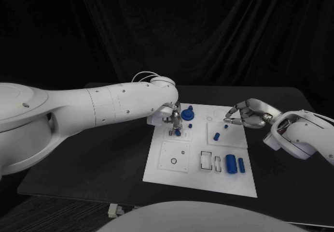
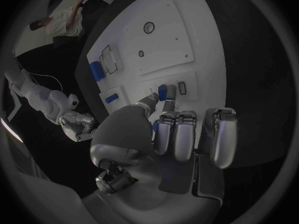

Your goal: Assemble the parts on the task board

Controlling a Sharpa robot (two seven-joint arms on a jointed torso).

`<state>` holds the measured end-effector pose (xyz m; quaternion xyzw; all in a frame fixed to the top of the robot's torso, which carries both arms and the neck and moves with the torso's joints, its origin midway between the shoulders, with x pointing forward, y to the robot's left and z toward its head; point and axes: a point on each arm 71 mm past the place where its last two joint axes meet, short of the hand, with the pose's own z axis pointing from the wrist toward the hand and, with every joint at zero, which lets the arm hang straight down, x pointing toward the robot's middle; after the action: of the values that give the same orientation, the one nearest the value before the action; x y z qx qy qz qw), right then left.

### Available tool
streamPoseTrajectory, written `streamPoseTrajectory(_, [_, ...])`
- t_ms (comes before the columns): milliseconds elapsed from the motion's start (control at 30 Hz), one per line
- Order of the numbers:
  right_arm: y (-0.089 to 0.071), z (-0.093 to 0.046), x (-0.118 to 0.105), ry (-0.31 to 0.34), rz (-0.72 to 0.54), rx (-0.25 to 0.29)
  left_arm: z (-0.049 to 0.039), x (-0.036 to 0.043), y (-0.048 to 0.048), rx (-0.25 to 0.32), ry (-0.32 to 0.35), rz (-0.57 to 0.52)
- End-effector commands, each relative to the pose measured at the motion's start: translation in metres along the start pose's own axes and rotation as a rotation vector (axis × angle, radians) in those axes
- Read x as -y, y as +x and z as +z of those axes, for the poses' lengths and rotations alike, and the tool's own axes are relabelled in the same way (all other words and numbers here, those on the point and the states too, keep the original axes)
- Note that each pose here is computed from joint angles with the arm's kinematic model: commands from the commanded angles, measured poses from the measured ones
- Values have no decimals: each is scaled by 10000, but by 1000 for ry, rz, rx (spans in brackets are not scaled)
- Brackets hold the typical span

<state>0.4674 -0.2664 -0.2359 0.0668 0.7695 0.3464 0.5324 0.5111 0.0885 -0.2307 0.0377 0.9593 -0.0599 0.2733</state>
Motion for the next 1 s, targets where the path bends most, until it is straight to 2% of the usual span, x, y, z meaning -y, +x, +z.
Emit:
streamPoseTrajectory(33, [7,-7,9,7,1,4,5,-30,1,9,-46,-12])
streamPoseTrajectory(433, [9,-10,8,6,1,5,17,-33,-5,18,-49,-22])
streamPoseTrajectory(1000, [10,-15,14,8,1,6,27,-9,33,10,-43,-17])
